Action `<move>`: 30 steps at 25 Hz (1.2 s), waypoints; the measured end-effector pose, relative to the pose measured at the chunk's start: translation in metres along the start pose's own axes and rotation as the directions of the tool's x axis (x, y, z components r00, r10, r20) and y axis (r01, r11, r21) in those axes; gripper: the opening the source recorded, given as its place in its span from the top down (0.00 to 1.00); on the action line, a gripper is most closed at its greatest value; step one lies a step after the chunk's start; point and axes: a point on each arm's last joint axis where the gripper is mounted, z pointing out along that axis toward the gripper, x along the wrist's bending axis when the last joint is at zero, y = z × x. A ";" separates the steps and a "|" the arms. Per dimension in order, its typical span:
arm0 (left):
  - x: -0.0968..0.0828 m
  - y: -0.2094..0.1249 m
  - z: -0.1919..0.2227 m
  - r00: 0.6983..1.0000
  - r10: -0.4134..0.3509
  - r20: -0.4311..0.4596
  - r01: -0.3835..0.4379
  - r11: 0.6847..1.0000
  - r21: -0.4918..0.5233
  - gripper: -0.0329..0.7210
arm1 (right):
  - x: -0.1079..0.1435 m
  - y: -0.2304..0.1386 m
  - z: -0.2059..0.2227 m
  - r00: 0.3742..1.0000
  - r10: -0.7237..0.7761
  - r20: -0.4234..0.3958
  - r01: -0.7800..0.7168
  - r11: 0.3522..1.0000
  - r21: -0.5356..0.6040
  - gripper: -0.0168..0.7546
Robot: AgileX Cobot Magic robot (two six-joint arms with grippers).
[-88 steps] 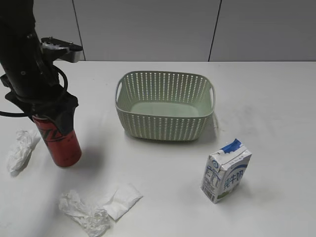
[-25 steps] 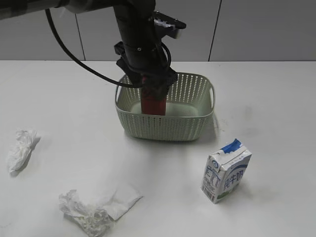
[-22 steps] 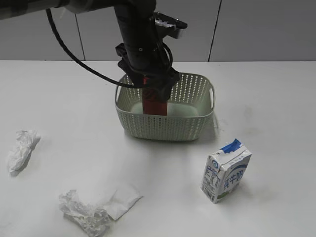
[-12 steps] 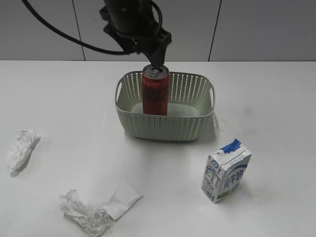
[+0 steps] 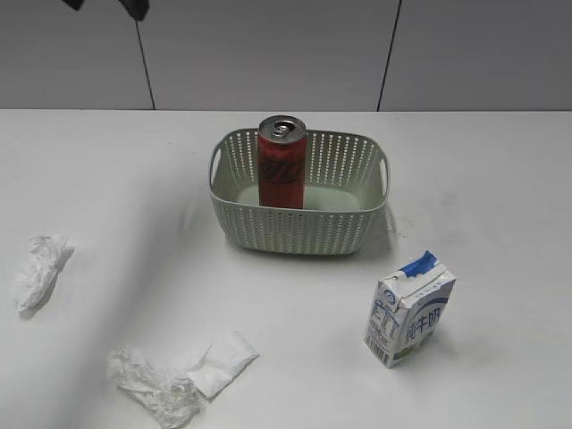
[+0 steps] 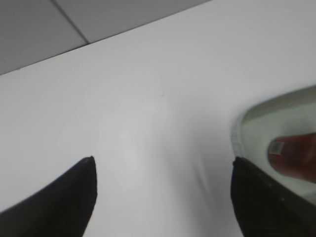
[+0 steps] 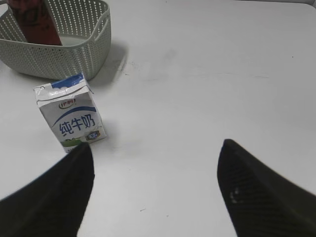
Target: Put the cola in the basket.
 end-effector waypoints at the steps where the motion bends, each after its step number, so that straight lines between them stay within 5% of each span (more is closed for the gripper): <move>1: 0.012 -0.001 -0.004 0.999 -0.032 -0.016 0.032 0.999 -0.006 0.12 | 0.000 0.000 0.000 1.000 0.000 0.000 0.000 1.000 0.000 0.21; 6: 0.065 -0.018 -0.011 0.983 -0.162 -0.083 0.163 0.987 0.007 0.13 | 0.000 0.000 0.000 1.000 0.000 0.000 0.000 1.000 0.000 0.21; 12: 0.092 -0.047 -0.016 0.963 -0.247 -0.105 0.254 0.965 0.063 0.15 | 0.000 0.000 0.000 1.000 0.000 0.000 0.000 1.000 0.000 0.21; 19: 0.083 -0.082 -0.033 0.959 -0.269 -0.088 0.278 0.954 0.114 0.19 | 0.000 0.000 0.000 1.000 0.000 0.000 0.000 1.000 0.000 0.21; 30: 0.036 -0.174 -0.082 0.971 -0.232 -0.052 0.237 0.958 0.162 0.19 | 0.000 0.000 0.000 1.000 0.000 0.000 0.000 1.000 0.000 0.21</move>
